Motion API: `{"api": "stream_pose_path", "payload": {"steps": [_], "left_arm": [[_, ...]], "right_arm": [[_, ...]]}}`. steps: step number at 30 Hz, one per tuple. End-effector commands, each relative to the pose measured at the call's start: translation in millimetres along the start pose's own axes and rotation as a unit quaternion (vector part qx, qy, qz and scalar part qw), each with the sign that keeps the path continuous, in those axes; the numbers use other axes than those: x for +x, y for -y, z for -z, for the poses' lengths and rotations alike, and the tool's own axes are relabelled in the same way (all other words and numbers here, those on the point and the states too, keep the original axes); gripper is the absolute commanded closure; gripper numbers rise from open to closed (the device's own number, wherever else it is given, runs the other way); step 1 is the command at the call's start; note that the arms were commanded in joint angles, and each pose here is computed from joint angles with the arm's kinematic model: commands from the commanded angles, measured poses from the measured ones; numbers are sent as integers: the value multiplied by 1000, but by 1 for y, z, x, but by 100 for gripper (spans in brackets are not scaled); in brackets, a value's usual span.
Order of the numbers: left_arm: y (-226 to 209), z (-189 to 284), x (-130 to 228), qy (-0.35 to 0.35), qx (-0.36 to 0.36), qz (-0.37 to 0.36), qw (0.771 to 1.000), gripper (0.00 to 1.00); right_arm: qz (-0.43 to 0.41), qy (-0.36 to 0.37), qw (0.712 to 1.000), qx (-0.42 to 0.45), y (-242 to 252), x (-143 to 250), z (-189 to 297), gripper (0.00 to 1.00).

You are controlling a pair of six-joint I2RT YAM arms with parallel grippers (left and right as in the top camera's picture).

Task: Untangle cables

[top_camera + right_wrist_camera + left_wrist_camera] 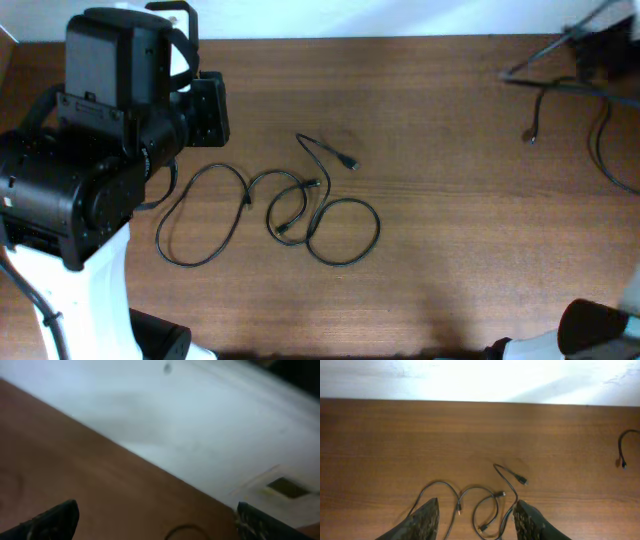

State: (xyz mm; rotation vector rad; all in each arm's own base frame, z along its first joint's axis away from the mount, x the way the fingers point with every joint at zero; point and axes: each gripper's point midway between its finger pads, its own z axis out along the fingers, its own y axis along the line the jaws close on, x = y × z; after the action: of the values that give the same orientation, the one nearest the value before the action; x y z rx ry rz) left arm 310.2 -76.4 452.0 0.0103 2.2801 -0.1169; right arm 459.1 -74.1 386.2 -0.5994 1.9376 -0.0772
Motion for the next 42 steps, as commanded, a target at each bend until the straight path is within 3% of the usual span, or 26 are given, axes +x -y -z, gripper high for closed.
{"api": "stream_pose_path", "payload": {"steps": [1, 5, 7, 9, 11, 12, 13, 14, 16, 19, 20, 21, 23, 25, 29, 33, 37, 42], "left_arm": [[-1, -1, 0, -1, -2, -19, 1000, 51], [-1, -1, 0, -1, -2, -19, 1000, 50], [-1, -1, 0, -1, -1, -19, 1000, 49], [-1, -1, 0, -1, -1, -18, 1000, 49], [-1, -1, 0, -1, -2, -18, 1000, 49], [-1, -1, 0, -1, -2, -18, 1000, 50], [-1, -1, 0, -1, -2, -18, 1000, 49], [-1, -1, 0, -1, -2, -18, 1000, 49], [-1, -1, 0, -1, -2, -18, 1000, 49], [-1, -3, 1, -5, -3, -19, 1000, 49], [-1, -5, 3, -10, -4, -20, 1000, 49], [-1, -8, 5, -16, -5, -21, 1000, 50], [-1, -13, 9, -26, -8, -23, 999, 50], [-1, -14, 6, -22, -7, -22, 999, 54], [0, -13, 4, -16, -5, -21, 1000, 53], [0, -13, 3, -14, -5, -21, 1000, 54], [0, -12, 5, -17, -6, -21, 1000, 58], [-1, -12, 5, -17, -6, -21, 1000, 58]], "right_arm": [[31, -67, 997, 36, -19, 25, -18, 1], [13, -112, 994, 9, -37, 66, -41, 1], [-54, -139, 988, 29, -26, 105, -57, 1], [-185, -178, 959, 122, 11, 150, -60, 1], [-333, -209, 893, 218, 43, 201, -50, 1], [-365, -217, 874, 237, 49, 215, -46, 1], [-426, -226, 831, 277, 58, 238, -37, 1], [-451, -230, 812, 290, 60, 251, -34, 1], [-510, -249, 745, 349, 65, 283, -20, 1], [-601, -219, 658, 397, 64, 298, -16, 2], [-657, -185, 606, 408, 63, 296, -18, 1], [-686, -164, 581, 406, 62, 294, -22, 1], [-697, -147, 594, 374, 64, 283, -33, 1], [-689, -143, 590, 396, 69, 287, -27, 1], [-659, -87, 478, 574, 97, 310, 30, 1], [-691, -63, 362, 622, 85, 334, 59, 1], [-701, -87, 329, 627, 82, 363, 63, 1], [-716, -149, 281, 622, 68, 428, 55, 1]]}}
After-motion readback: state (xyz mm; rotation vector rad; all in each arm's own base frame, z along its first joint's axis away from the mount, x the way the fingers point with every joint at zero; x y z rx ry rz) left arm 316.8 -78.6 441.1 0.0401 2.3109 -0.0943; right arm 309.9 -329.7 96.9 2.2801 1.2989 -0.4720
